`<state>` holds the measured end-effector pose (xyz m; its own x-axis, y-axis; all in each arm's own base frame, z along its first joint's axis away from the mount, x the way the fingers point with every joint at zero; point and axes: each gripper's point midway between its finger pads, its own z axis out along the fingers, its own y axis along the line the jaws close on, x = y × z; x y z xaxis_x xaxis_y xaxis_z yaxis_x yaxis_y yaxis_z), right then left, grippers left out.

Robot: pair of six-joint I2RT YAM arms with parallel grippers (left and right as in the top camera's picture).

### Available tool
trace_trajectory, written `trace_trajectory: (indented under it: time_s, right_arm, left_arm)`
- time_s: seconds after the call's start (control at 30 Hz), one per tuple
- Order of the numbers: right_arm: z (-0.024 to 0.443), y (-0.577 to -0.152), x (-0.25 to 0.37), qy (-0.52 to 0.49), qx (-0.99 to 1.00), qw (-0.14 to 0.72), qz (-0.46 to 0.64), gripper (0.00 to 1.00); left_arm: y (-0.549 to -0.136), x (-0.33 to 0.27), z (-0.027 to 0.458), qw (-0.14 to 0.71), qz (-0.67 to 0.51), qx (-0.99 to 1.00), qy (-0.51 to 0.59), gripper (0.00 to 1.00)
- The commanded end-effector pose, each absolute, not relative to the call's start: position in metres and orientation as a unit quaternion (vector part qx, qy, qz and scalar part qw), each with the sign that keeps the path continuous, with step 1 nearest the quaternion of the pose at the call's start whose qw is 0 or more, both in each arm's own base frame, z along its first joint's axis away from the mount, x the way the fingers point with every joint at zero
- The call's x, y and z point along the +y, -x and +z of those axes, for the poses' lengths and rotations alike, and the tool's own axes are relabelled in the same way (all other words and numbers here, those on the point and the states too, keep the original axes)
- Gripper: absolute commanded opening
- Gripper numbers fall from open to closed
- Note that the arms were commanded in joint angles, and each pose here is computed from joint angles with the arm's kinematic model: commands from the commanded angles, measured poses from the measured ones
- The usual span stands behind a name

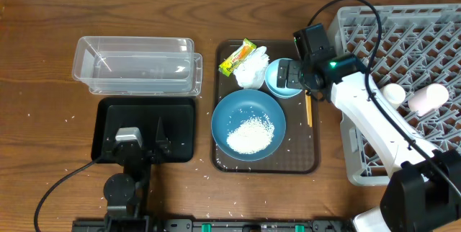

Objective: Sort waste into correct bins and load items into the dishwasher rack
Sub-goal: 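Move the right gripper back to the light-blue bowl on the tray, then grasp the light-blue bowl rim with the right gripper and lift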

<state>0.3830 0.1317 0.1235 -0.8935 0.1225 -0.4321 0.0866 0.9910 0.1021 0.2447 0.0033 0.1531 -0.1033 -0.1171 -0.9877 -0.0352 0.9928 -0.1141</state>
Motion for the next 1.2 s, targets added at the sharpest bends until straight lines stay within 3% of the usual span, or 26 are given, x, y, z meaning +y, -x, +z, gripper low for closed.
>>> trace_trajectory:
  time_s: [0.0,0.17,0.37,0.43,0.6,0.93,1.17]
  right_arm:
    - [0.127,-0.391,0.133,-0.068,0.968,0.234,0.054,0.99]
    - [0.132,-0.399,0.147,-0.066,0.962,0.253,0.078,0.99]
    - [0.135,-0.410,0.195,0.005,0.951,0.285,0.121,0.95]
    - [0.126,-0.415,0.207,0.016,0.949,0.288,0.125,0.99]
    - [0.092,-0.427,0.214,0.048,0.967,0.230,0.102,0.99]
    - [0.072,-0.442,0.220,0.019,0.977,0.204,0.053,0.63]
    - [0.037,-0.428,0.216,0.013,0.987,0.156,0.028,0.48]
  left_arm:
    - [-0.244,0.006,0.136,0.650,-0.021,0.758,0.055,0.96]
    - [-0.244,0.006,0.136,0.650,-0.021,0.758,0.055,0.97]
    - [-0.244,0.006,0.136,0.650,-0.021,0.758,0.055,0.96]
    - [-0.244,0.006,0.136,0.650,-0.021,0.758,0.055,0.96]
    - [-0.244,0.006,0.136,0.650,-0.021,0.758,0.055,0.97]
    - [-0.244,0.006,0.136,0.650,-0.021,0.758,0.055,0.96]
    - [-0.244,0.006,0.136,0.650,-0.021,0.758,0.055,0.97]
